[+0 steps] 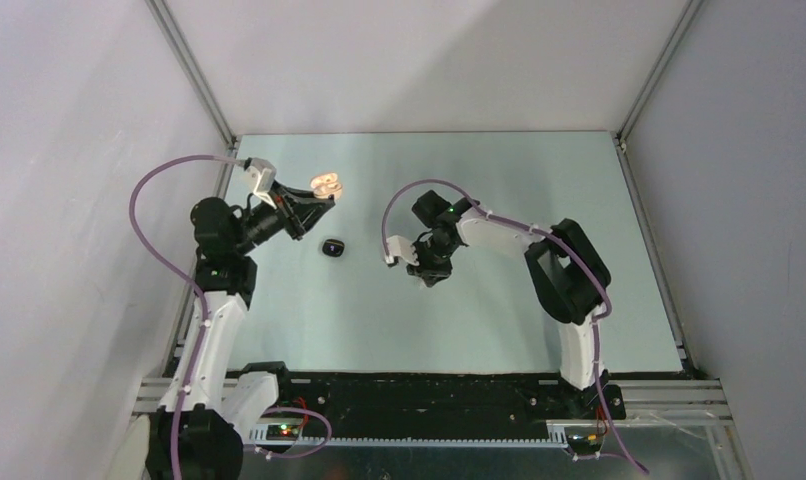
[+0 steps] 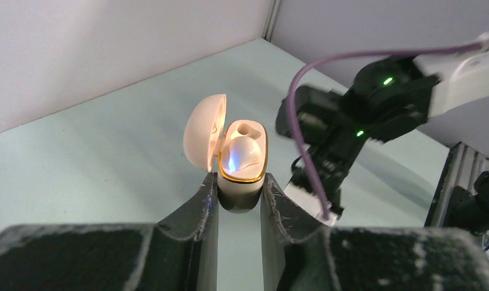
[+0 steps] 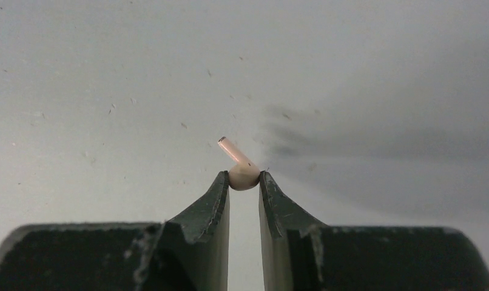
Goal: Insert the wireless bluetooth earbuds into the charging case
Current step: Pick up the earbud from the center of the board, then place the earbud at the center of the board.
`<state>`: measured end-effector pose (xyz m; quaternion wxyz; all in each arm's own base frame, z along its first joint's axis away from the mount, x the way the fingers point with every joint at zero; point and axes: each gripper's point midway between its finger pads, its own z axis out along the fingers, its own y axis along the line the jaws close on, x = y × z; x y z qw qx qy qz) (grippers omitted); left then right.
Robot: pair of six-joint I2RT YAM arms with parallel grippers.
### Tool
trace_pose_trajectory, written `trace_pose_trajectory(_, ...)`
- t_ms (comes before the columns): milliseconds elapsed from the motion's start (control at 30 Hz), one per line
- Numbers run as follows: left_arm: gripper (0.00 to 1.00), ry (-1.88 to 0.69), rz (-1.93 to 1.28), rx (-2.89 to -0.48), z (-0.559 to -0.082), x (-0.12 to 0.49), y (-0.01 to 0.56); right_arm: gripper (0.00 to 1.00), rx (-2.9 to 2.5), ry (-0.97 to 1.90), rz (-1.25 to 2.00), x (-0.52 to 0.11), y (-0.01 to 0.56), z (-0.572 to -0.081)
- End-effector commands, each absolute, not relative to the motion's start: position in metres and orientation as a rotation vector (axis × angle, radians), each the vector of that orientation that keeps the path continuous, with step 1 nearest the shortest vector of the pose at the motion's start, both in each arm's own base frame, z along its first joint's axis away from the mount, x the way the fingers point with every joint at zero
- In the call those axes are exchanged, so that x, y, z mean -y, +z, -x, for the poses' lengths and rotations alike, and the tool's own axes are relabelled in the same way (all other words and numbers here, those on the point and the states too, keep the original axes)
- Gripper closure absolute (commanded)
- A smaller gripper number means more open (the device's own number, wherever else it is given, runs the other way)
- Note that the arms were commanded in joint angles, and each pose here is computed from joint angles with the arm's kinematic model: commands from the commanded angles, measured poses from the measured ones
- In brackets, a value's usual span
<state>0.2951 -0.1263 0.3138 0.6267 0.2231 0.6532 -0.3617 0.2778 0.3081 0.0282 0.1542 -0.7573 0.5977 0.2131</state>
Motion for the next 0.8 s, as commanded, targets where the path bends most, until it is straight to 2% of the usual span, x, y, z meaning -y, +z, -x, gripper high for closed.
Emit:
trace_pose_trajectory(0, 1.00, -0.777, -0.579, -1.490, -0.304, 0.133, 0.298, 0.97, -1.763, 0.403, 1.983, -0.306, 0.108, -0.294)
trace_pose_trajectory(167, 1.00, -0.785, -0.652, -1.513, -0.313, 0.156, 0.277, 1.00, -1.709, 0.121, 1.830, -0.289, 0.182, -0.312)
trace_pose_trajectory(400, 1.00, -0.780, -0.853, -1.434, -0.299, 0.196, 0.257, 1.00, -1.584, -0.078, 1.553, -0.279, 0.290, -0.331)
trace_pose_trajectory(567, 1.00, -0.705, -0.984, -1.350, -0.292, 0.203, 0.245, 1.00, -1.814, 0.073, 1.500, -0.280, 0.310, -0.309)
trace_pose_trajectory(600, 1.00, -0.698, -1.002, -1.336, -0.289, 0.205, 0.244, 1.00, -1.885, 0.128, 1.521, -0.287, 0.296, -0.305)
trace_pose_trajectory(633, 1.00, -0.668, -1.021, -1.319, -0.290, 0.205, 0.243, 1.00, -1.958, 0.188, 1.481, -0.285, 0.306, -0.293)
trace_pose_trajectory(667, 1.00, -0.641, -1.027, -1.311, -0.289, 0.206, 0.241, 1.00, -2.077, 0.243, 1.526, -0.286, 0.285, -0.282)
trace_pose_trajectory(700, 1.00, -0.601, -1.054, -1.285, -0.289, 0.206, 0.241, 1.00, -2.097, 0.320, 1.464, -0.293, 0.301, -0.277)
trace_pose_trajectory(733, 1.00, -0.572, -1.063, -1.278, -0.288, 0.207, 0.238, 1.00, -2.218, 0.333, 1.501, -0.291, 0.280, -0.269)
trace_pose_trajectory(767, 1.00, -0.535, -1.090, -1.247, -0.286, 0.209, 0.239, 1.00, -2.229, 0.386, 1.448, -0.297, 0.291, -0.266)
